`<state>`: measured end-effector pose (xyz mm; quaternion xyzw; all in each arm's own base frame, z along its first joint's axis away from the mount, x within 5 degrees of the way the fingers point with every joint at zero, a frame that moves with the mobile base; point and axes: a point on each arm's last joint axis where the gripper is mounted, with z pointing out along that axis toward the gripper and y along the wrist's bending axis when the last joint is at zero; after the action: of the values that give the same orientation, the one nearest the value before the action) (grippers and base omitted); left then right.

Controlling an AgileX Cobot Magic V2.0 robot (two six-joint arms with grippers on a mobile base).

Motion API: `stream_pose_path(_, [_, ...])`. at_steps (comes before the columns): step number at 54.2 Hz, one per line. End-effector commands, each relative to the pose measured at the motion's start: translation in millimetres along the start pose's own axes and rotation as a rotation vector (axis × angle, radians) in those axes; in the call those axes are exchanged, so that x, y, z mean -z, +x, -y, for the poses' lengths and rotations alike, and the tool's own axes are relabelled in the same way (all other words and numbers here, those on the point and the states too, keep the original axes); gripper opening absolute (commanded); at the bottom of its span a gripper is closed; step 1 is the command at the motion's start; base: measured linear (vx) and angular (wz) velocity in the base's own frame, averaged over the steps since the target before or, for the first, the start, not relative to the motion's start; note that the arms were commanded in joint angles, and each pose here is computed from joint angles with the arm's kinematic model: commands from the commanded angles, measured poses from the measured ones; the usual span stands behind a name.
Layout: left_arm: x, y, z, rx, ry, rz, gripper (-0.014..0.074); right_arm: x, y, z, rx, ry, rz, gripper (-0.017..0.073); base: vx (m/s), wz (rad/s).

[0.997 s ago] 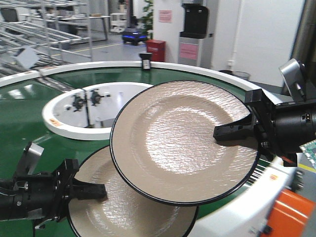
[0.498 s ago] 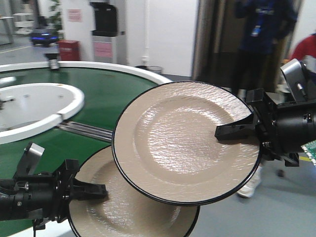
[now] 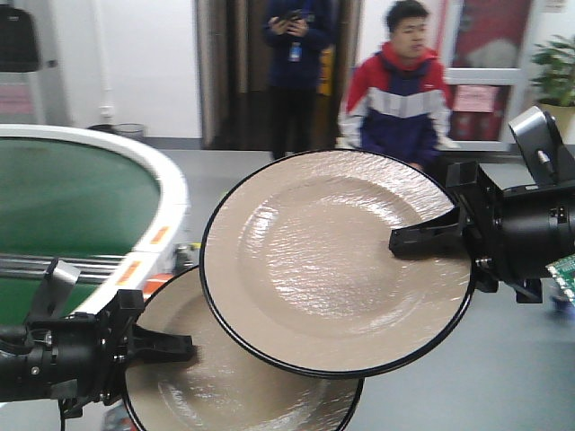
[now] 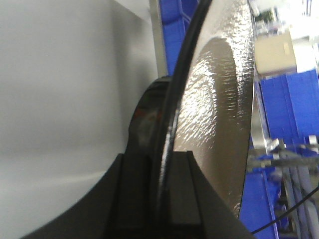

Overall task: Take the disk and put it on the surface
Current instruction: 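Hold both plates while the base drives to the steel counter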

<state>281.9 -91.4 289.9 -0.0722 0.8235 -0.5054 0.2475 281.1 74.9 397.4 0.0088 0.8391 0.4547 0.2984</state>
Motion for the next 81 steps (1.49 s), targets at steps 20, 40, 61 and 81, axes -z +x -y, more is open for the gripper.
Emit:
stream_pose_path(20, [11.0, -4.2, 28.8, 0.026, 0.136, 0.048, 0.0001, 16.3, -8.1, -27.1, -0.01, -0.112, 0.103, -0.0005, 0.09, -0.55])
stream_pose_path(40, [11.0, -4.2, 28.8, 0.026, 0.136, 0.048, 0.0001, 16.3, -8.1, -27.1, -0.01, -0.112, 0.103, -0.0005, 0.18, -0.34])
stream_pose_path(61, [11.0, -4.2, 28.8, 0.026, 0.136, 0.048, 0.0001, 16.3, -8.1, -27.1, -0.01, -0.112, 0.103, -0.0005, 0.27, -0.17])
stream_pose_path(81, [11.0, -4.2, 28.8, 0.026, 0.136, 0.048, 0.0001, 16.3, -8.1, -27.1, -0.01, -0.112, 0.103, -0.0005, 0.35, -0.11])
